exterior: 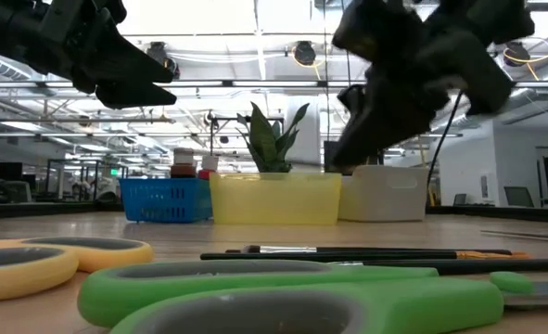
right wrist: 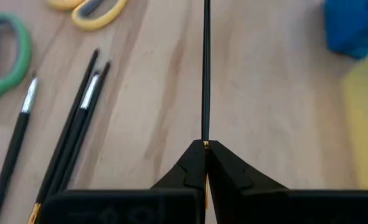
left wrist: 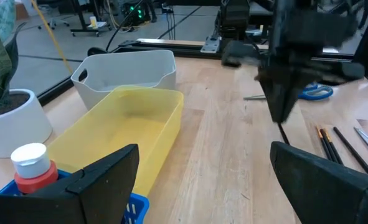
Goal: Pick & Place Paint Supplies
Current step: Put the top black paint brush into the yellow bin, then put the black makeup brush into the yellow bin
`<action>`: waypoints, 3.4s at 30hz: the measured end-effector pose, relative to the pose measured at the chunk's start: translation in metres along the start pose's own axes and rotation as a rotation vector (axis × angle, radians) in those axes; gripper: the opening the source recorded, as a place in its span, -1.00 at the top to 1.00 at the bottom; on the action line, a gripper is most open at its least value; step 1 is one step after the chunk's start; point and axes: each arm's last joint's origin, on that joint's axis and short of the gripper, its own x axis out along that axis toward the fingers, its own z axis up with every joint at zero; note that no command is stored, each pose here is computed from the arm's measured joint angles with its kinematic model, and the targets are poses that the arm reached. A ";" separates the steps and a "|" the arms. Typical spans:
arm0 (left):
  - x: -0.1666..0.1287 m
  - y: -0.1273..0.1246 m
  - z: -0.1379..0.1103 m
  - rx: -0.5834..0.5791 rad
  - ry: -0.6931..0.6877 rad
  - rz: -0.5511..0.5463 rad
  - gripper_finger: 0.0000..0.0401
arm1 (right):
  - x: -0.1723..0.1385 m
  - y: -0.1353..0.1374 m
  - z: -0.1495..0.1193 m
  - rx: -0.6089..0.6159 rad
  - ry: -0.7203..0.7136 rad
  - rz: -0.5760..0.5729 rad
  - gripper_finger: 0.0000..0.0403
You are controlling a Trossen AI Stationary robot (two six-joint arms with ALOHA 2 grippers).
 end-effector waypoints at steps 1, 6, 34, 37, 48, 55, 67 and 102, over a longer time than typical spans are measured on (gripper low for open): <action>0.000 0.000 0.000 0.000 0.000 0.000 -0.88 | -0.004 -0.002 0.002 0.022 -0.012 -0.021 1.00; 0.000 0.000 0.000 -0.002 -0.003 -0.001 -0.88 | -0.020 -0.017 0.007 0.122 -0.016 -0.178 1.00; 0.000 0.000 0.001 -0.001 -0.013 -0.002 -0.88 | -0.018 -0.126 -0.001 0.457 0.002 -0.393 0.78; 0.000 0.000 0.001 -0.001 -0.013 -0.001 -0.88 | -0.018 -0.126 -0.001 0.447 0.004 -0.393 0.68; 0.000 0.000 0.001 0.010 -0.013 -0.001 -0.88 | -0.017 -0.086 0.021 0.343 -0.138 -0.060 0.53; 0.000 0.000 0.001 -0.001 -0.013 -0.002 -0.88 | -0.026 -0.025 0.034 0.209 -0.292 0.195 0.53; 0.000 0.000 0.001 -0.012 -0.013 -0.002 -0.88 | -0.048 0.030 0.007 0.101 -0.696 0.310 0.52; 0.000 -0.001 0.001 -0.067 -0.008 -0.011 -0.88 | 0.042 0.088 -0.016 -0.026 0.050 0.118 0.28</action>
